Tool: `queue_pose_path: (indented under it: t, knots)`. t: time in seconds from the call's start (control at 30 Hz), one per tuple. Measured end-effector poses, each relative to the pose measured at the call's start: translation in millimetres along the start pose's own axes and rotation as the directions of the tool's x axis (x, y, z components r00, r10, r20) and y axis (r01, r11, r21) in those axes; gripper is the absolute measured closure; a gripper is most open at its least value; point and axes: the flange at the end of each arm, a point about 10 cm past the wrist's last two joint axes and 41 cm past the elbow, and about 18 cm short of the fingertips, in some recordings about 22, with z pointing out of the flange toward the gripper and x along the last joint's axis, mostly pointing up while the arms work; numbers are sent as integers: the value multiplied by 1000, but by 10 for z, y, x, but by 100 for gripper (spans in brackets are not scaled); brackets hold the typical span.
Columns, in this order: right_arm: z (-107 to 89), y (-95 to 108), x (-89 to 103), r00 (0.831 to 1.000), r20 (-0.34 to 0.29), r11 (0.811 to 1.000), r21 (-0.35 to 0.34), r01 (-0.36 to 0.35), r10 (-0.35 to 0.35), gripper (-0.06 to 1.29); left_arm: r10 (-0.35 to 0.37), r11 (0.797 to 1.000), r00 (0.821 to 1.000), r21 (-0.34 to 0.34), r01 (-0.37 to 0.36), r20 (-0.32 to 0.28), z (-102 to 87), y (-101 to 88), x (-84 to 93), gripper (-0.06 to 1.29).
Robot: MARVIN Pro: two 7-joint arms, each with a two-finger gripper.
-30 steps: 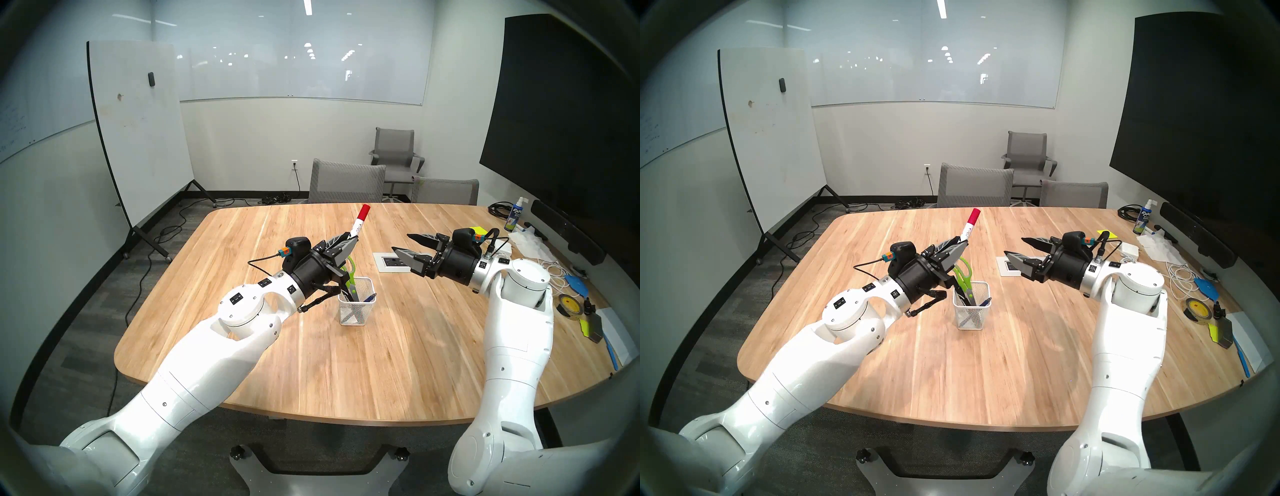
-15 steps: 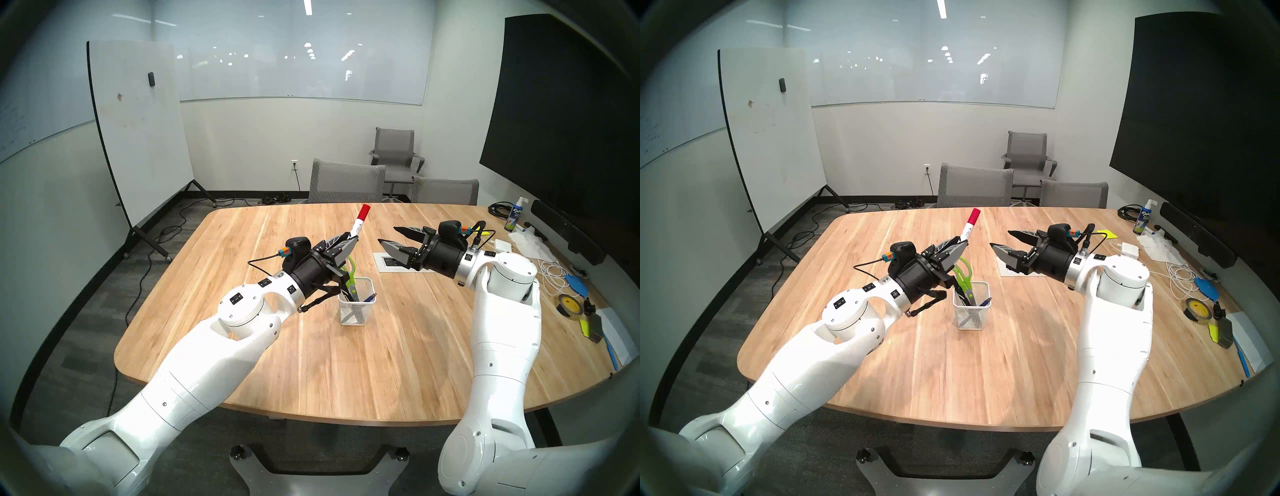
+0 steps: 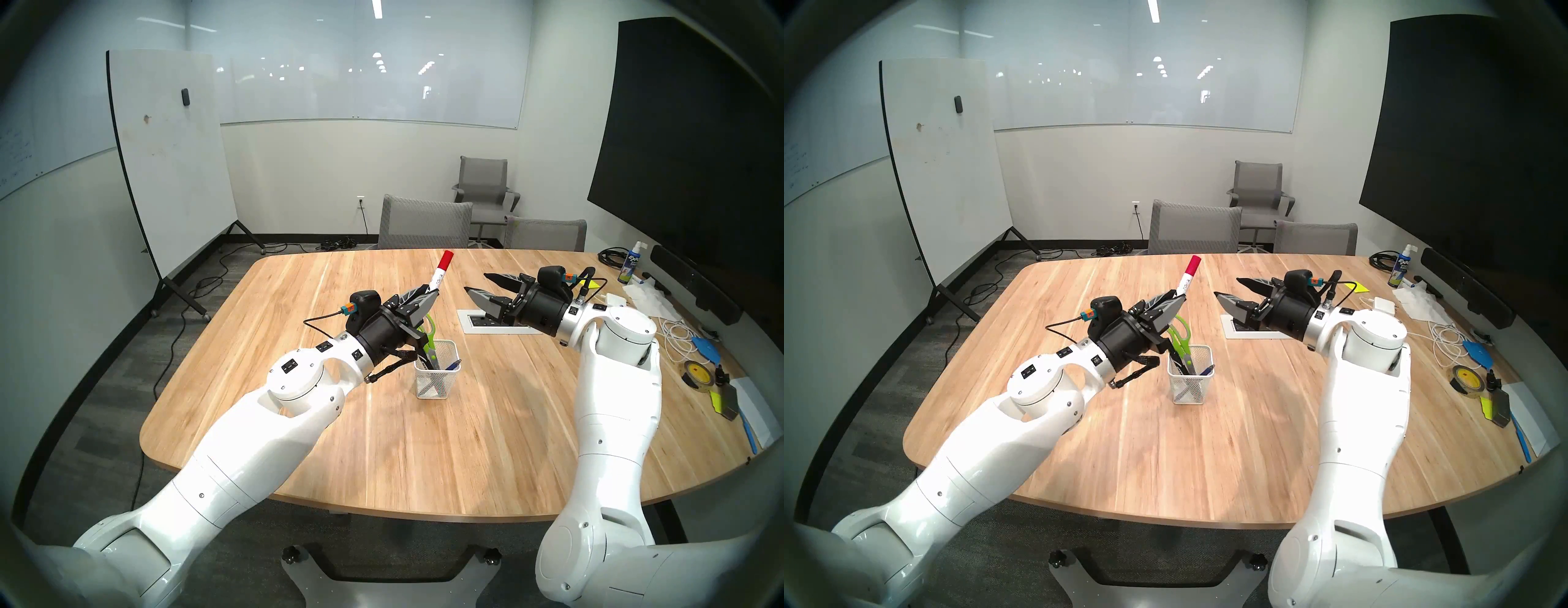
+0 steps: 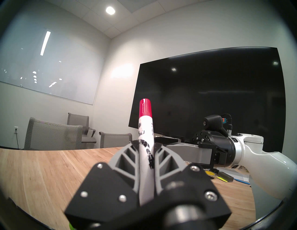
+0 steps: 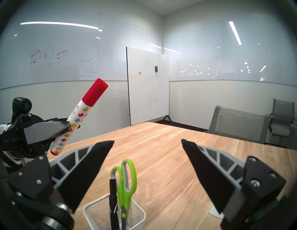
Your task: Place the pen, the marker, and the scissors into the pen holder
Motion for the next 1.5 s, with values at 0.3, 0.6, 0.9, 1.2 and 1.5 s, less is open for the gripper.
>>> queue_pose_path:
  t: [0.3,0.6,0.9,1.2,1.5]
  knots:
    - [195,0,33,1000,1,1000,12,-7,7,3,0,1000,1000,0,0,0,0,0,0,111]
    - [322,-38,111,1000,-7,1000,21,-4,4,3,0,1000,1000,0,0,0,0,0,0,111]
    - [370,-99,162,1000,-10,999,39,-5,5,3,0,1000,1000,0,0,0,0,0,0,111]
    - [420,-172,213,1000,-20,998,62,-9,11,3,0,1000,1000,0,0,0,0,0,0,111]
    - [482,-233,296,999,-38,997,78,-8,11,3,1,1000,1000,1,-1,-2,-1,-6,7,111]
